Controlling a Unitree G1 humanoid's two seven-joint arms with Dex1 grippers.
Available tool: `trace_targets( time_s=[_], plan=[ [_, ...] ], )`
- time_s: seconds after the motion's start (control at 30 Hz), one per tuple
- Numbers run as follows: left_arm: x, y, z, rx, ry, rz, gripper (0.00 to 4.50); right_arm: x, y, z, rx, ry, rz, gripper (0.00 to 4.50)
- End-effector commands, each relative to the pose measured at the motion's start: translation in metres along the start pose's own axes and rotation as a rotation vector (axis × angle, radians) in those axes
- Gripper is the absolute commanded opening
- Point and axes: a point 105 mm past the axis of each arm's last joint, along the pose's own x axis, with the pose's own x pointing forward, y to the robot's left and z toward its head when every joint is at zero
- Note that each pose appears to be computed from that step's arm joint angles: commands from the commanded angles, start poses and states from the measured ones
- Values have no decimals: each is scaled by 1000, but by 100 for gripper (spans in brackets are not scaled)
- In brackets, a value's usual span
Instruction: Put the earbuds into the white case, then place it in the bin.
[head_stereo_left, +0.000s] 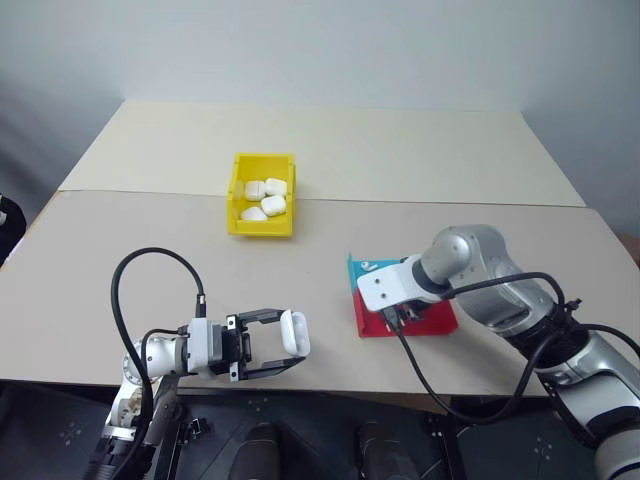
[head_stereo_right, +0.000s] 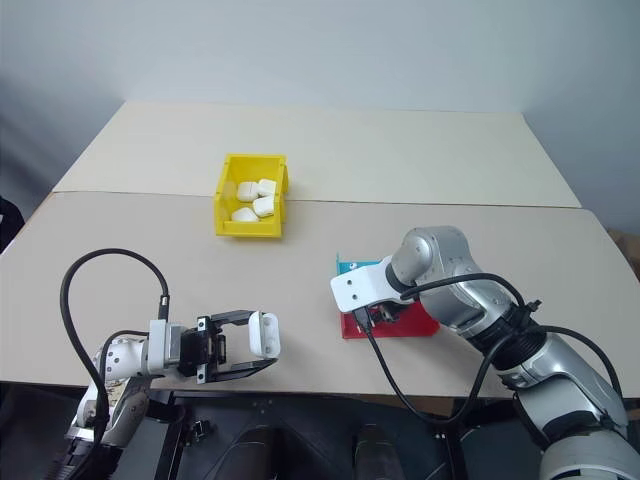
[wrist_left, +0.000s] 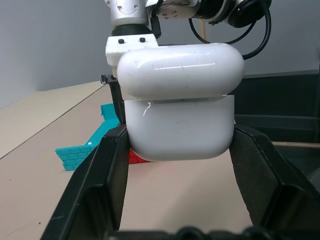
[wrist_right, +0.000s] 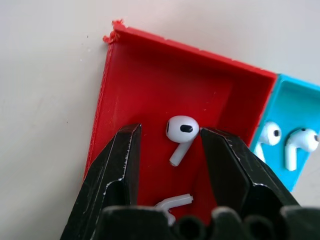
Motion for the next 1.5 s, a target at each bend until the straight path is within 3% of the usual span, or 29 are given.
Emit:
trace_targets(
  time_s=[0.03,0.37,0.47,0.53,0.97,1.17,1.33,1.5],
  plan=[
    [4,-2,7,41,-18,-10,273,-8,-7,1,-9,17,-45,230],
    [5,-2,5,42,-13,-10,273,-5,-6,-1,-20,31,-40,230],
    [5,-2,5,43,-11,-8,273,-5,-6,0,-31,33,-40,176],
    [5,-1,5,44,-13,-7,273,-5,-6,-1,-37,35,-43,117],
    [4,-2,4,42,-1,-4,273,-8,-5,-4,-79,54,-57,117],
    [3,0,4,44,8,2,273,-31,-13,-4,-76,43,-129,117],
    [0,1,3,49,16,3,273,-52,-10,15,-85,-42,-171,117],
    [1,2,2,51,14,3,273,-50,2,29,-80,-97,-157,117]
  ],
)
